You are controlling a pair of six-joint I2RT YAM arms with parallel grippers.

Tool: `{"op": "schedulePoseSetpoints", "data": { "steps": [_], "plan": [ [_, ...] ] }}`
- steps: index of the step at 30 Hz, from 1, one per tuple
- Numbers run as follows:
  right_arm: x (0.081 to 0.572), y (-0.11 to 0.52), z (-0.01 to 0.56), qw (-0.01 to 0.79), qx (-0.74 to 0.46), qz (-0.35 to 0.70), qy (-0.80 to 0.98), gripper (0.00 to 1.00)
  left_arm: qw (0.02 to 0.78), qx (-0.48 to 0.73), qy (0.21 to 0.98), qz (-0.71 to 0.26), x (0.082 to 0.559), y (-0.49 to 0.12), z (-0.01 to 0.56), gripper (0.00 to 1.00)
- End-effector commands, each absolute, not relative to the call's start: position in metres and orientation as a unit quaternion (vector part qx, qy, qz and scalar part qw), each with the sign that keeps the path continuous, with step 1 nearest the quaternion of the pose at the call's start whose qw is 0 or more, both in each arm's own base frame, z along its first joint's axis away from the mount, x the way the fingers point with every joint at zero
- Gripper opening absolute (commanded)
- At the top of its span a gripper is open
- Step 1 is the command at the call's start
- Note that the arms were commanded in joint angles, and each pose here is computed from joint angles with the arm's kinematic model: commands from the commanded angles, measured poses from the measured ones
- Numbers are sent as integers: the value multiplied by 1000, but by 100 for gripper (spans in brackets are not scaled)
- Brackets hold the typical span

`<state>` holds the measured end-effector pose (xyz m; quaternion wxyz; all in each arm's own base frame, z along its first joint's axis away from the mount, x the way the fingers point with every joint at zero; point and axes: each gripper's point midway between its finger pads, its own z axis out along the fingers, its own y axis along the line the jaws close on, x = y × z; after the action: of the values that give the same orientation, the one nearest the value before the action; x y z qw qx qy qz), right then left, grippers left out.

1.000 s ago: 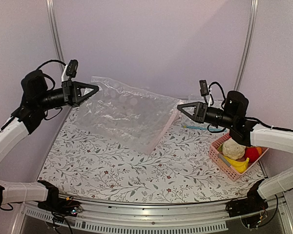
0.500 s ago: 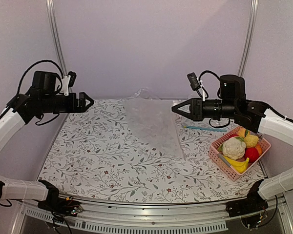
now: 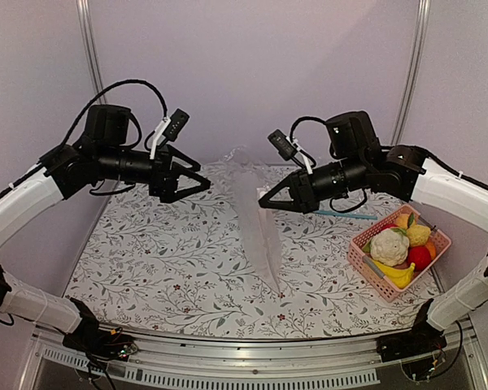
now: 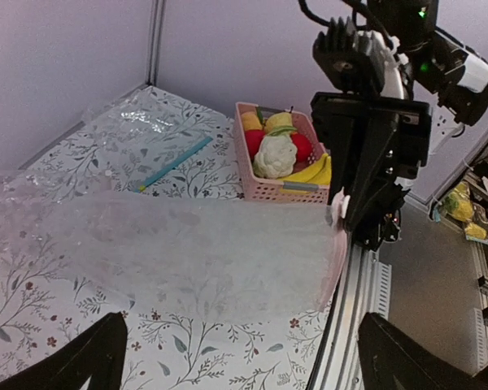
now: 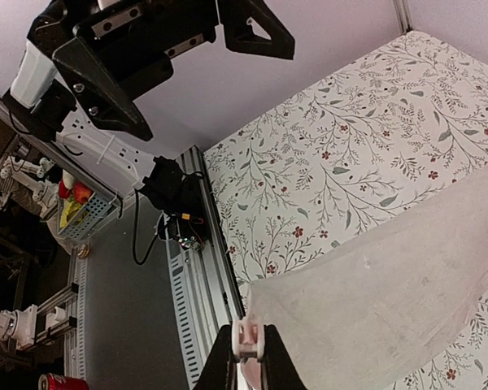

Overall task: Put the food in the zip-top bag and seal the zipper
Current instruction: Pass from the right arm to the left

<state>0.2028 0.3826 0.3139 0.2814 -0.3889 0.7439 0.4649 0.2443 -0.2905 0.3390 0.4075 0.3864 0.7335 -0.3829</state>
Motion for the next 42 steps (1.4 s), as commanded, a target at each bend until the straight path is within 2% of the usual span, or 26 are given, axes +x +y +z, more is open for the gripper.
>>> {"op": "schedulePoseSetpoints", "data": {
  "steps": [1,9,21,23,28,36,42],
  "plan": [
    [179,387,333,251,-426,496,713,0,398,469,639,-462,208,-322,371,100],
    [169,388,359,259,-438,527,681,0,391,485,621,-475,201,-344,372,100],
    [163,403,342,209,-443,550,676,0,334,511,602,-515,187,-376,353,98],
    [161,404,341,205,-445,552,675,0,328,511,598,-523,186,-380,352,95],
    [162,406,337,203,-447,550,676,0,310,510,591,-543,183,-384,349,78],
    [166,406,332,211,-441,540,685,0,285,513,584,-561,175,-386,345,59],
    [168,403,336,224,-439,535,686,0,275,522,598,-542,173,-380,335,54]
  ]
}}
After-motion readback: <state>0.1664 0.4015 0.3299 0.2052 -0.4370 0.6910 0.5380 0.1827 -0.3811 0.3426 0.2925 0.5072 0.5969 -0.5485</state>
